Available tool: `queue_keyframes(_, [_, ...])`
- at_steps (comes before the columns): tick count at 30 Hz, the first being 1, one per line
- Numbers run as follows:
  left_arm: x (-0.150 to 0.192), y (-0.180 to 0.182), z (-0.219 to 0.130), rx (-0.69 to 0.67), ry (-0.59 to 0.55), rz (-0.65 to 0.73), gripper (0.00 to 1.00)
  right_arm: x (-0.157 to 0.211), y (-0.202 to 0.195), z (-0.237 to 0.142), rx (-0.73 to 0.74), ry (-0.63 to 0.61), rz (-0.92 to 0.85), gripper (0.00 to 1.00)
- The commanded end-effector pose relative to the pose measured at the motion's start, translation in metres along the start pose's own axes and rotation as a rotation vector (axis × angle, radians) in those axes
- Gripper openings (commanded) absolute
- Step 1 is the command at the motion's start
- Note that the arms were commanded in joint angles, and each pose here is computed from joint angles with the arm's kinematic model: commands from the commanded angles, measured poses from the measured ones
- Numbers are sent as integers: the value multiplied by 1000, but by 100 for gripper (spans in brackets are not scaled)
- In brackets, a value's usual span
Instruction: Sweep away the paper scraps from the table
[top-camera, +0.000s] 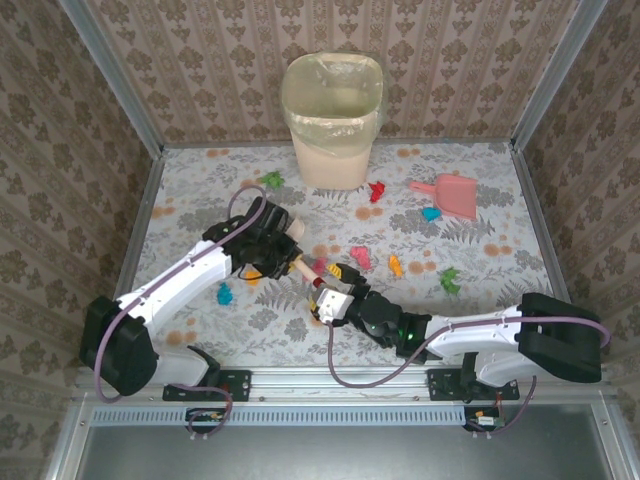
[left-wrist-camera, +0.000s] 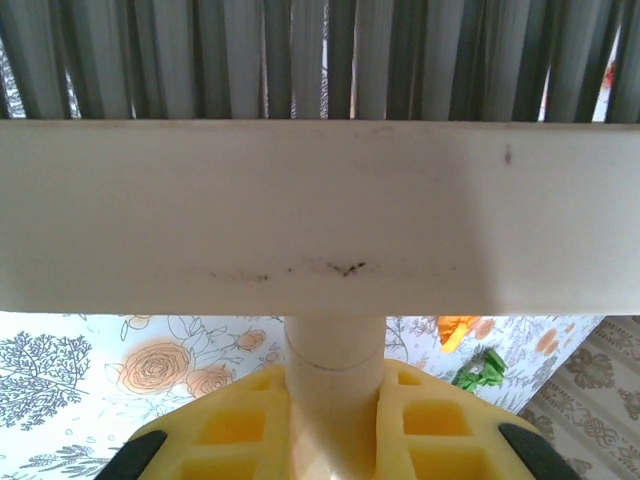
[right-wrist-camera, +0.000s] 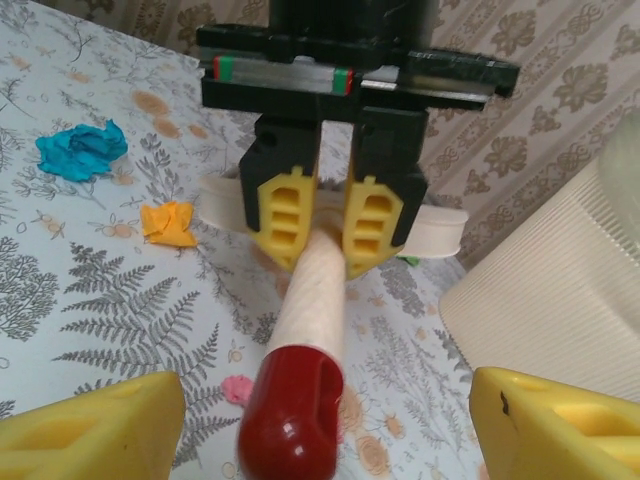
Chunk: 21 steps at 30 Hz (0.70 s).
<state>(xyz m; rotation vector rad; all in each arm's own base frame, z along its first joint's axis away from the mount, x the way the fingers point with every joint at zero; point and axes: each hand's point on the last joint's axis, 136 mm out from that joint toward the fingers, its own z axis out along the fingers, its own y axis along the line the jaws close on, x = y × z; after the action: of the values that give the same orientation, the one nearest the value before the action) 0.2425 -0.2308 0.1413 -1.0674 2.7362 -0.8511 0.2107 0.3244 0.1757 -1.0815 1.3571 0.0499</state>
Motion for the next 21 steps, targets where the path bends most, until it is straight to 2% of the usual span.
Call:
queue_keyframes(1, [7,-4,6,19,30,-20,0,-12,-8,4,46,-17,8,73])
queue_keyframes(8, [13,-6,9,14,47,-10,0,-6,-6,11,57,17,-7,63])
queue_keyframes(14, [14,-6,7,19,46,-8,0,-7,-7,12,60,27,-4,49])
queue_keyframes(21, [13,-8,7,28,47,-8,0,3,0,18,50,64,-21,49])
